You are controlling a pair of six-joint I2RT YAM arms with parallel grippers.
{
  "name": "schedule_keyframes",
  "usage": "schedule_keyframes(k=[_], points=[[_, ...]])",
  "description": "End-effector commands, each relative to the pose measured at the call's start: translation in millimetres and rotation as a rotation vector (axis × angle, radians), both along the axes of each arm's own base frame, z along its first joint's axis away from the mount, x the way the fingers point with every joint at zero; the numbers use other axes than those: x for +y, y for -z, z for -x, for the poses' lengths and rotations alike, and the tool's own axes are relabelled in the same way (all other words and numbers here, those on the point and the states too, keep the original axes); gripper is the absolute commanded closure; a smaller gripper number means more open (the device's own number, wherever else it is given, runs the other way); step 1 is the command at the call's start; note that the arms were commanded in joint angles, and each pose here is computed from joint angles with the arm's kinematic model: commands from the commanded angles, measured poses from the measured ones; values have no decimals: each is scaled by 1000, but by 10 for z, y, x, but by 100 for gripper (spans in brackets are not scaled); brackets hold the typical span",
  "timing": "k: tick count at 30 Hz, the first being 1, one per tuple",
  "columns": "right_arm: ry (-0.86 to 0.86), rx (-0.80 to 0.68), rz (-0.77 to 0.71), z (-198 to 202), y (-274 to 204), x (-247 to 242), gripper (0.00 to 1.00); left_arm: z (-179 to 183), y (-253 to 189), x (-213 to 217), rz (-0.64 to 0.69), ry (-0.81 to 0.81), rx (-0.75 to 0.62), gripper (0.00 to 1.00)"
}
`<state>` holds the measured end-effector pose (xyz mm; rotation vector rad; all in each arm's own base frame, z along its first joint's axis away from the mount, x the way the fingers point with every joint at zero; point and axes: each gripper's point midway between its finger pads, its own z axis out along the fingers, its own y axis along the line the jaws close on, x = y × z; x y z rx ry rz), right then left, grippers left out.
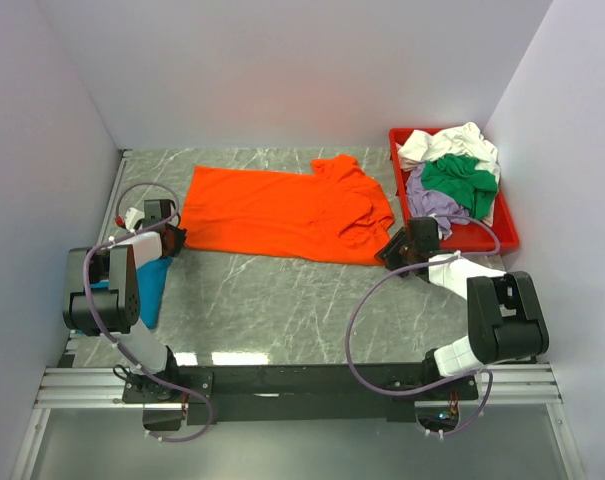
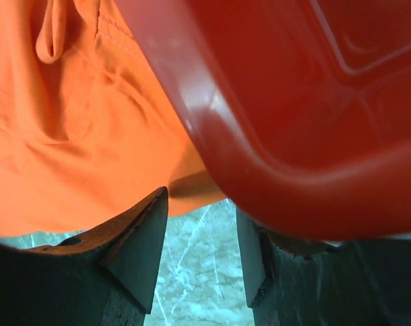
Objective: Fold and stack the t-shirts
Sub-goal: Fold the tshirt
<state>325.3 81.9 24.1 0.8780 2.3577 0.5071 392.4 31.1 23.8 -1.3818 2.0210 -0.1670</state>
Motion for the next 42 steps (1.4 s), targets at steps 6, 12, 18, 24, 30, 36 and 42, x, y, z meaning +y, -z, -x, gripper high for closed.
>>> schedule_keyframes(k=[6, 12, 18, 24, 30, 36, 42], points=[[34, -10, 93, -239, -83, -171, 76, -21, -245, 48, -32, 5, -21, 99], [32, -16, 116, -200, -255, -225, 100, 126, -357, 89, -39, -26, 5, 99], [23, -10, 122, 43, -330, -246, 100, 416, -340, 112, -34, -65, 48, 99], [26, 12, 89, 354, -332, -229, 100, 784, -230, 193, -18, -106, 73, 99], [69, 35, 68, 724, -360, -282, 100, 1152, -90, 229, -3, -145, 100, 99], [100, 42, 31, 1073, -323, -291, 97, 1413, 2, 218, 14, -195, 111, 99], [96, 36, 26, 1236, -318, -299, 33, 1399, -125, 160, 29, -157, 42, 71]])
